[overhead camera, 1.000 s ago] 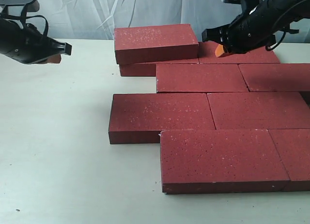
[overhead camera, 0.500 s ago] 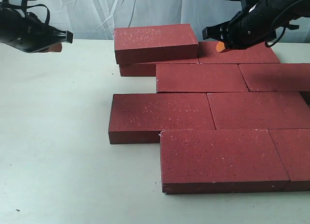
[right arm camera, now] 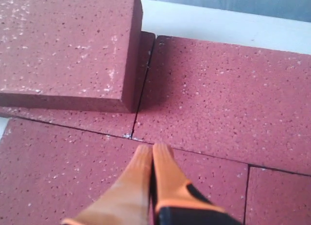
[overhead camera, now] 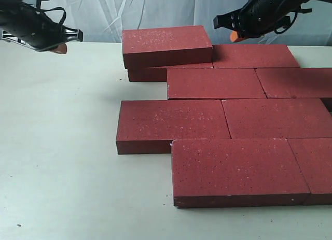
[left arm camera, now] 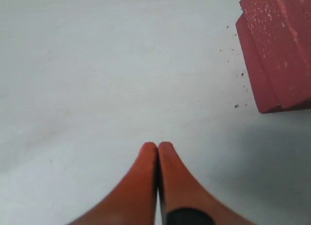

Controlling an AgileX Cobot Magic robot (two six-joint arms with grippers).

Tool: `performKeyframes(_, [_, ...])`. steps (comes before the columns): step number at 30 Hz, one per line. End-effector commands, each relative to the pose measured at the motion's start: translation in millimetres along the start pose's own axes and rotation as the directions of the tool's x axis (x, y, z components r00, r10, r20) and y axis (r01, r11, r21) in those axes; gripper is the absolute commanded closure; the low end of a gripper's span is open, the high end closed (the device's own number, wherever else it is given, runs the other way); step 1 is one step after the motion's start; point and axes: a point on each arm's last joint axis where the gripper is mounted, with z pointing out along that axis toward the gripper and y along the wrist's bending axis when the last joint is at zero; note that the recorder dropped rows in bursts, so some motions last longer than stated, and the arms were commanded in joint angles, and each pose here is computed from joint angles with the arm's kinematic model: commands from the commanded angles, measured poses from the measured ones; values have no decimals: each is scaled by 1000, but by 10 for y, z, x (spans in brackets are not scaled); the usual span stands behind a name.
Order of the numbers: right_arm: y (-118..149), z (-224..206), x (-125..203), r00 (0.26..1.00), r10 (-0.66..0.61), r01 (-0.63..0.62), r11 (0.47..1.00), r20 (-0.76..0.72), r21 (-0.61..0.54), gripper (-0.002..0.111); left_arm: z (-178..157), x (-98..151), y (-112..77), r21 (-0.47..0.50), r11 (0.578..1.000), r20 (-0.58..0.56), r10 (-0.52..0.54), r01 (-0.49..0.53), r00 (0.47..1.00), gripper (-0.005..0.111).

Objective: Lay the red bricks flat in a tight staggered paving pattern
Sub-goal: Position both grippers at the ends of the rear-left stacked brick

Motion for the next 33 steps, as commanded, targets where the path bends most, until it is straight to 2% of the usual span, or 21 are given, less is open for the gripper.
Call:
performKeyframes(1, [-48, 77, -48, 1000, -8, 8, 1000, 3, 28, 109, 66, -116, -5, -4, 1000, 19, -29, 29, 999, 107])
performKeyframes(9, [-92, 329, -97, 994, 26, -31, 999, 109, 41, 109, 301, -214, -34, 53, 990, 47, -131, 128, 990, 107])
performKeyframes(17, [-135, 748, -106, 972, 102, -108, 994, 212, 14, 109, 769, -274, -40, 140, 942, 50, -315, 306, 948, 107])
performKeyframes(20, [-137, 916, -163, 980, 101, -104, 995, 169, 6, 109, 933, -264, -159, 156, 944, 32, -299, 291, 954, 107])
performKeyframes(27, [-101, 1101, -237, 989, 116, -113, 993, 89, -31, 109, 1105, -337, -495, 207, 945, 68, -271, 252, 960, 107])
performKeyframes(33, [18, 1104, -198, 999, 19, -17, 998, 27, -53, 109, 1166, -352, -684, 237, 945, 66, -246, 224, 967, 107])
